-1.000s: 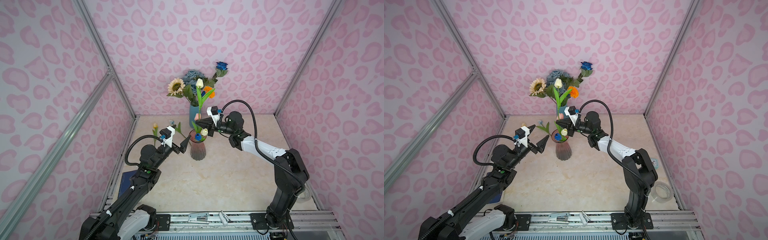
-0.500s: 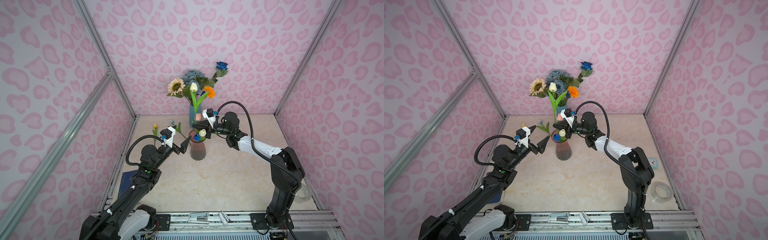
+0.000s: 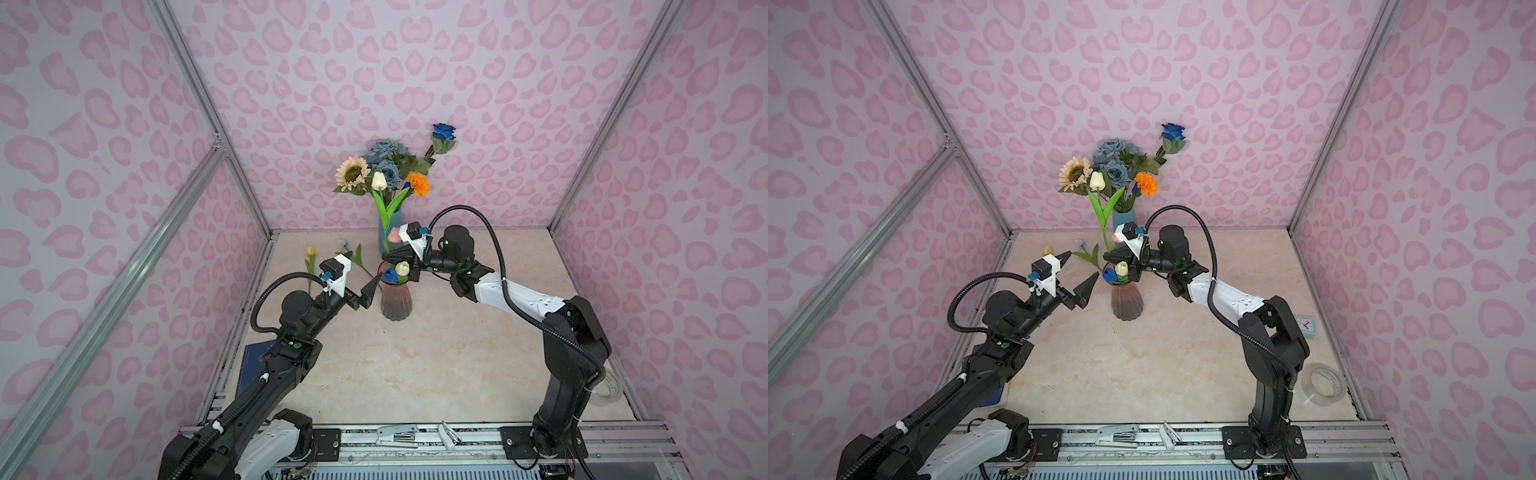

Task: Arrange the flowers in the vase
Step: 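Lower the white tulip stem into the pink vase with the right gripper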

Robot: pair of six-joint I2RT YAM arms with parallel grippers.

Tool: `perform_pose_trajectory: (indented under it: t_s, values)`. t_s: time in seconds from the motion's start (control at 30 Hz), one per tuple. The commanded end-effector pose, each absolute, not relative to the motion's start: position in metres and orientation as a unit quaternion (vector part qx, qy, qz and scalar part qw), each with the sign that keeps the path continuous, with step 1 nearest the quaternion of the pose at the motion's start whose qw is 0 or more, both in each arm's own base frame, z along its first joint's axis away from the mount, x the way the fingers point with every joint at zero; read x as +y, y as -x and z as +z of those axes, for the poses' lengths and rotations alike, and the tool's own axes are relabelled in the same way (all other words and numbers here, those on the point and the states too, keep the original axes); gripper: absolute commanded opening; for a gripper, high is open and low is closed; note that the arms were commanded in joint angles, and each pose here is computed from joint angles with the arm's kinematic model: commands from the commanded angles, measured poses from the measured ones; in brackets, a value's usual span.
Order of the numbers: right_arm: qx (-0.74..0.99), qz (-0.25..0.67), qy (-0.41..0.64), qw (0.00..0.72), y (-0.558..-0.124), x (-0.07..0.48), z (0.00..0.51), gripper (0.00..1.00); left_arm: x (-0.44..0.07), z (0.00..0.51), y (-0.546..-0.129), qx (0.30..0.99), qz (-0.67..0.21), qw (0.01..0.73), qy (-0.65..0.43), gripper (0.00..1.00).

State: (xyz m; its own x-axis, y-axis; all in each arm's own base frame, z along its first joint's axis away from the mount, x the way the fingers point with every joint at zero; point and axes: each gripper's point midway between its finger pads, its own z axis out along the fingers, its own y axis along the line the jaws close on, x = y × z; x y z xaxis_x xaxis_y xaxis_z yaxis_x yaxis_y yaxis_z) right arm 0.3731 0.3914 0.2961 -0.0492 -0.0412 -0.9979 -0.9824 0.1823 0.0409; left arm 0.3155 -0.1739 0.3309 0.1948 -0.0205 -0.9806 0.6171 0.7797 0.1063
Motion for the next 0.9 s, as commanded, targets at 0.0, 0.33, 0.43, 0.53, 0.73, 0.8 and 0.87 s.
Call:
perform_pose_trajectory:
  t_s: [0.0,0.33,0.43,0.53,0.73,0.8,0.87]
  values:
    - [0.57,0.447,0.45,0.521,-0.376,0.392,0.293,0.0,-0.173,0.337,-0.311,0.583,-0.217,0.741,-0.253,0.95]
    - [0.563,0.449,0.449,0.529,-0.379,0.393,0.299,0.0,-0.169,0.349,-0.312,0.573,-0.199,0.754,-0.251,0.95]
    - [0.569,0.442,0.439,0.536,-0.383,0.387,0.294,0.0,-0.169,0.351,-0.312,0.571,-0.203,0.756,-0.248,0.96]
    - [0.574,0.444,0.423,0.543,-0.39,0.377,0.295,0.0,-0.171,0.351,-0.311,0.571,-0.208,0.754,-0.249,0.95]
    - [0.571,0.438,0.426,0.548,-0.391,0.37,0.297,0.09,-0.172,0.354,-0.312,0.568,-0.212,0.755,-0.249,0.95]
    - [0.569,0.435,0.433,0.546,-0.387,0.372,0.295,0.11,-0.172,0.354,-0.313,0.569,-0.212,0.754,-0.249,0.95]
    - [0.57,0.43,0.441,0.544,-0.383,0.374,0.292,0.16,-0.173,0.354,-0.313,0.569,-0.214,0.753,-0.251,0.96]
